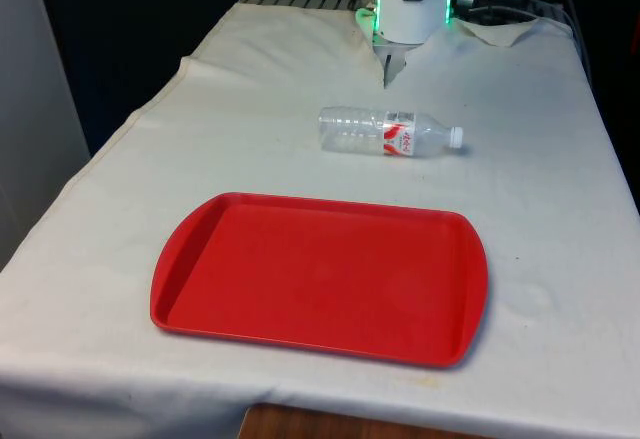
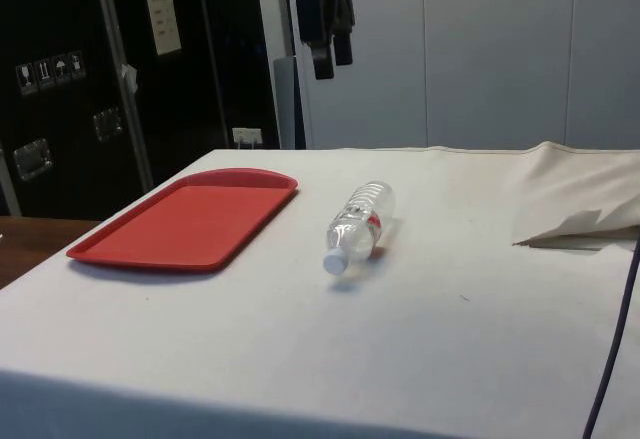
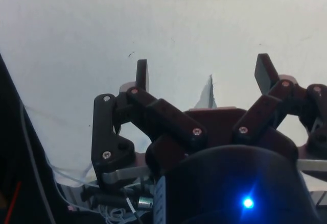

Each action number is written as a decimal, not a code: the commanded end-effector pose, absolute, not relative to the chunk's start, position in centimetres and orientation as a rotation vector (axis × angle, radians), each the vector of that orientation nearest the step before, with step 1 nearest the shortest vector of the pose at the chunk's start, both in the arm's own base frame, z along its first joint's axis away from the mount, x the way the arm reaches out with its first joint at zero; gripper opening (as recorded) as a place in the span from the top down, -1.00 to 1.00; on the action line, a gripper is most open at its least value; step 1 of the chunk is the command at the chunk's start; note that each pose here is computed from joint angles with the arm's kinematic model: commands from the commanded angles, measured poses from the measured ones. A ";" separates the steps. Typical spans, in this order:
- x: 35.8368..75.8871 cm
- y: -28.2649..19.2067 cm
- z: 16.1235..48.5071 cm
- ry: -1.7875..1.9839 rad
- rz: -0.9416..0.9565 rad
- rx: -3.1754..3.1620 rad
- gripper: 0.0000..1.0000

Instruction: Place the bottle upright on the tray.

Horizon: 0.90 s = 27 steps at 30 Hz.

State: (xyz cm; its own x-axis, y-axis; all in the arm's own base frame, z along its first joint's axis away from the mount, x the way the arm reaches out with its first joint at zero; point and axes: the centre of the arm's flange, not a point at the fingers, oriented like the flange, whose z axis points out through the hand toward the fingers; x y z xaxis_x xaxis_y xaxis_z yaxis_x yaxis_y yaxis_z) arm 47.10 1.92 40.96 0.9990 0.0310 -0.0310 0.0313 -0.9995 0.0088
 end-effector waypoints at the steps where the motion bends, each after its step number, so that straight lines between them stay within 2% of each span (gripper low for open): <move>1: 46.9 2.0 40.7 0.037 -0.037 3.132 -1.00; 27: 46.2 2.8 38.5 0.013 -0.069 3.125 -1.00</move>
